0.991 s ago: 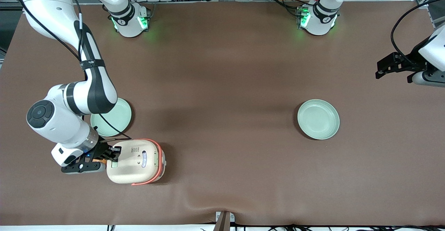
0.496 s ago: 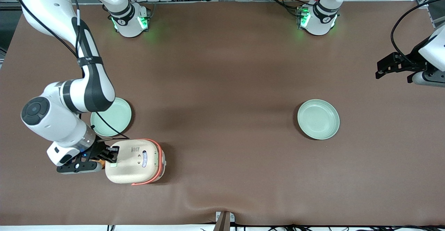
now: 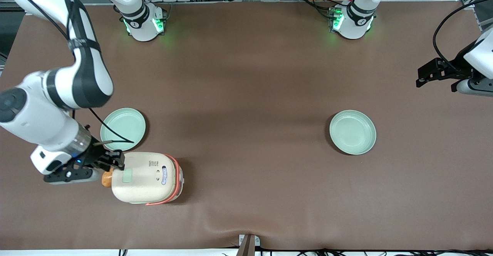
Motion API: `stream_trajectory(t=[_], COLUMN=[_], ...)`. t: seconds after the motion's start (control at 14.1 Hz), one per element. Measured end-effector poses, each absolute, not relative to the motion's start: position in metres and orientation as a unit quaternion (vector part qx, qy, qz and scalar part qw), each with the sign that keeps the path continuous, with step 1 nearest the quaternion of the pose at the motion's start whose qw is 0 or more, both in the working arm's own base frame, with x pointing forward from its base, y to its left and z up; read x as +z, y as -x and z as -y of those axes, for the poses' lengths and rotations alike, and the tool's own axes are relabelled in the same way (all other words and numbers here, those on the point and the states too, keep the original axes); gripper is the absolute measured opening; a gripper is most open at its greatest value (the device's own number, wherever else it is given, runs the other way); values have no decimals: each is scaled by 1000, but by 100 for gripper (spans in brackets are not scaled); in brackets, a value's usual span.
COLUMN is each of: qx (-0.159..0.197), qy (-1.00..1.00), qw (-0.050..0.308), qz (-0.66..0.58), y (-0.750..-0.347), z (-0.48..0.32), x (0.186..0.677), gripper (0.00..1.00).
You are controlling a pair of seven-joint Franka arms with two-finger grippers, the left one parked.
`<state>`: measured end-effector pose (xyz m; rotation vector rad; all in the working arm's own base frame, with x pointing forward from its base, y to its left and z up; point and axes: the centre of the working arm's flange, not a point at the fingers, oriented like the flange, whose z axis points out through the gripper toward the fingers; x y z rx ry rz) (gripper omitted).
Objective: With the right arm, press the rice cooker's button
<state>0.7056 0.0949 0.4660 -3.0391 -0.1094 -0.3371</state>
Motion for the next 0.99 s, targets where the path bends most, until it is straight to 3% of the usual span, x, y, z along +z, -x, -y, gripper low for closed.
stream_trajectory(t=[0.14, 0.28, 0.78, 0.99], qx=[-108, -83, 28, 51], qy=[993, 995, 998, 998], qw=[42, 42, 46, 45], qz=[35, 33, 25, 12], y=[-698, -685, -604, -581], z=[-91, -85, -50, -29], x=[485, 502, 590, 610], gripper=[82, 100, 100, 100])
